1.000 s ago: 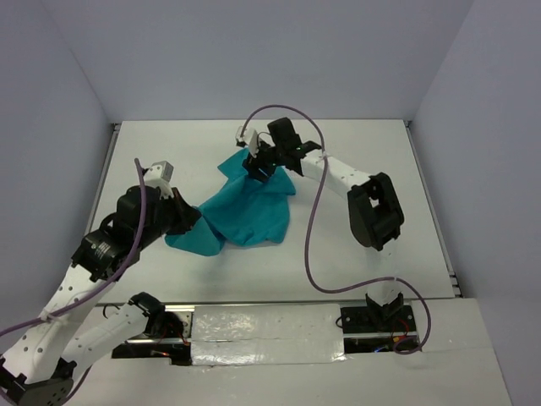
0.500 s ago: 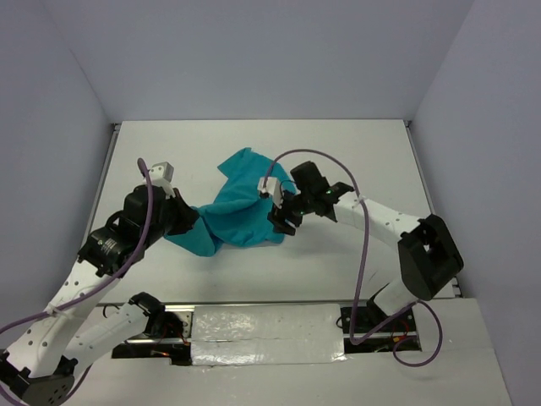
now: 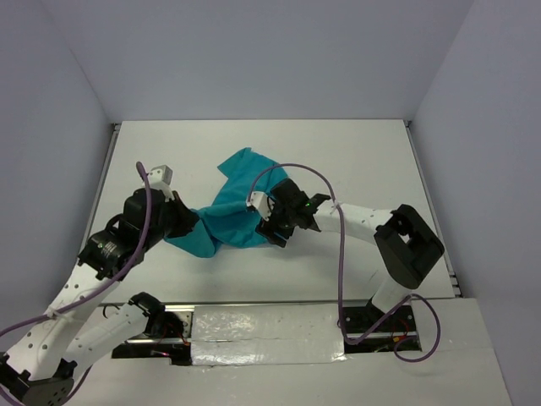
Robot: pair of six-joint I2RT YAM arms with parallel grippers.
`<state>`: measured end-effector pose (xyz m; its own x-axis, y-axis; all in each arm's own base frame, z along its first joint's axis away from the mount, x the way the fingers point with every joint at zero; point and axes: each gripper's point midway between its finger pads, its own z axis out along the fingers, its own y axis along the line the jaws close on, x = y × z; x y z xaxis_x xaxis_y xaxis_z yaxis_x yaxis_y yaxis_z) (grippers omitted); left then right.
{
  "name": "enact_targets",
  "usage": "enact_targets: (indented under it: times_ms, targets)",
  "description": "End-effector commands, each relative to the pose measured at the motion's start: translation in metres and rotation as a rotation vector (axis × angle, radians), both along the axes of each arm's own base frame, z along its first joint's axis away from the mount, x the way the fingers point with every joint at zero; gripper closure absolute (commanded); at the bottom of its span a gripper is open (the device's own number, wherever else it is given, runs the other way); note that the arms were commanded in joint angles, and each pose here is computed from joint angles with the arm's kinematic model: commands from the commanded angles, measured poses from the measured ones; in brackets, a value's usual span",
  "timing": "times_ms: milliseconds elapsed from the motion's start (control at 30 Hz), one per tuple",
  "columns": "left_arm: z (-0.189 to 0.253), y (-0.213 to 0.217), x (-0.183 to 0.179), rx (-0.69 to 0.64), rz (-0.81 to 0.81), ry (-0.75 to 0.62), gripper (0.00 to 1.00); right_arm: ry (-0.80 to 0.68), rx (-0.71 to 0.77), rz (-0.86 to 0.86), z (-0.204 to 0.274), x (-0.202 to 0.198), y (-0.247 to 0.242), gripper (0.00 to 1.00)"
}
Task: Fold and stack the t-shirts
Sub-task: Flatten out the tshirt
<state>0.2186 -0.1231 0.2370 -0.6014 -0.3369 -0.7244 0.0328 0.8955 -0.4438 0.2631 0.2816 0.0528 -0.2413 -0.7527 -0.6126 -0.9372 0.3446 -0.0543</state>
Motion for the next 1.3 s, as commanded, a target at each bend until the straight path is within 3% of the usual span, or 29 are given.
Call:
enact_targets:
  times_ms: [0,400,567,700,867,900,1000,1267]
  targets:
    - [0.014,-0.001,0.002,-0.034,0.003,-0.043,1.0,-0.036,0.04,-0.029,0.015,0.006,0.017,0.28]
    - [0.017,0.002,-0.004,-0.057,0.013,-0.054,1.0,-0.079,-0.043,-0.058,-0.005,-0.007,0.025,0.28]
    - [0.02,0.004,-0.006,-0.065,0.022,-0.061,1.0,-0.108,-0.117,-0.073,-0.012,-0.001,0.026,0.34]
    - [0.02,0.006,-0.007,-0.062,0.028,-0.066,1.0,-0.137,-0.157,-0.072,-0.013,0.0,0.021,0.46]
    - [0.018,0.006,-0.008,-0.058,0.021,-0.063,1.0,-0.207,-0.155,-0.073,0.0,0.003,0.01,0.75]
    - [0.018,0.006,-0.007,-0.057,0.022,-0.064,1.0,-0.212,-0.155,-0.064,0.001,0.001,0.007,0.88]
    - [0.016,0.006,-0.005,-0.046,0.022,-0.066,1.0,-0.247,-0.1,-0.062,0.025,0.003,0.002,1.0]
    - [0.032,0.006,0.003,0.016,-0.016,-0.128,1.0,-0.412,0.123,-0.031,0.171,0.022,-0.042,1.0]
